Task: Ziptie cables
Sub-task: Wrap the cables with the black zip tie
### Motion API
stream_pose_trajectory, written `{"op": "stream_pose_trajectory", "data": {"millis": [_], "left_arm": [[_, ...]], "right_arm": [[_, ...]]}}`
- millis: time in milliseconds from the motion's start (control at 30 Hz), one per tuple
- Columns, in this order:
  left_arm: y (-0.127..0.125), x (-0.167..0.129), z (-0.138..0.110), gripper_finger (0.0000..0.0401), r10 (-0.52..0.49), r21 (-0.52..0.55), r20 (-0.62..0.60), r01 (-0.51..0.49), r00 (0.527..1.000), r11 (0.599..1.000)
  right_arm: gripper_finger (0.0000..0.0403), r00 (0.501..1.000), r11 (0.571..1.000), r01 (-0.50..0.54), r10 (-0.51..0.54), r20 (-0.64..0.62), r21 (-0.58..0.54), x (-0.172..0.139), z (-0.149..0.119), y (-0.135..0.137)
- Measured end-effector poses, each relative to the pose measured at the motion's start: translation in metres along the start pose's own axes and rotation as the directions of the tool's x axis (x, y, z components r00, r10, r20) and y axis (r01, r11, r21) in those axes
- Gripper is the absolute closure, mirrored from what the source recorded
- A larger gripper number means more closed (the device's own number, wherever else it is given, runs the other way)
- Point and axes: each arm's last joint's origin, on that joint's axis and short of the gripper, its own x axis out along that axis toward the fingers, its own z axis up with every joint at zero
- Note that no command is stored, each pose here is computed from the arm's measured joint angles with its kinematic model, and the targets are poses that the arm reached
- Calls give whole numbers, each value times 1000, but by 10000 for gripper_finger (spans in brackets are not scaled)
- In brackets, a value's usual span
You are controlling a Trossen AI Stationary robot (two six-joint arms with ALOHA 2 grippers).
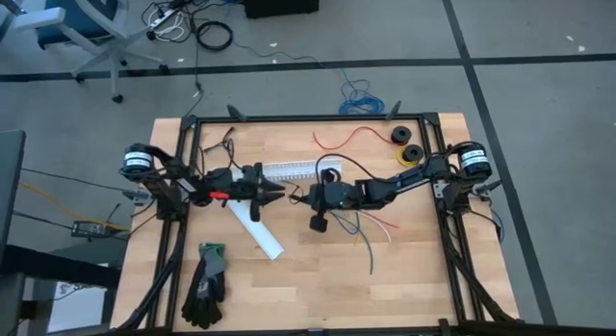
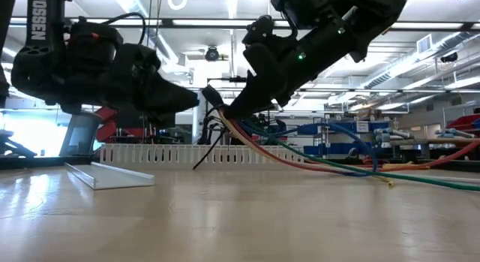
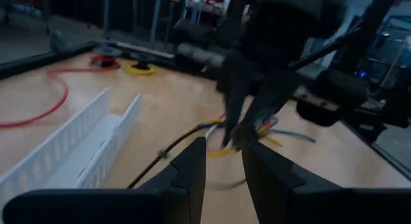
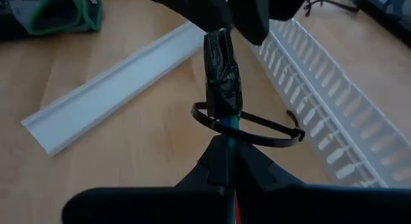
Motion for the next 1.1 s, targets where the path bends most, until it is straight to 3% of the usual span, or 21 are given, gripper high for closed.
{"op": "stream_pose_trajectory", "data": {"millis": [533,800,900,1100], "left_arm": [[-4,17,4,291,-29,172,-28,33,999,984],[-4,23,10,292,-33,182,-2,33,999,983],[-4,24,11,307,-36,182,4,34,999,983],[-4,24,11,375,-37,202,-1,37,999,979]], "right_arm": [[403,999,999,-40,40,27,9,2,4,-9],[403,999,999,-34,34,23,20,3,4,-12],[403,999,999,-33,33,23,20,3,4,-12],[396,999,999,-33,33,19,20,3,4,-12]]}}
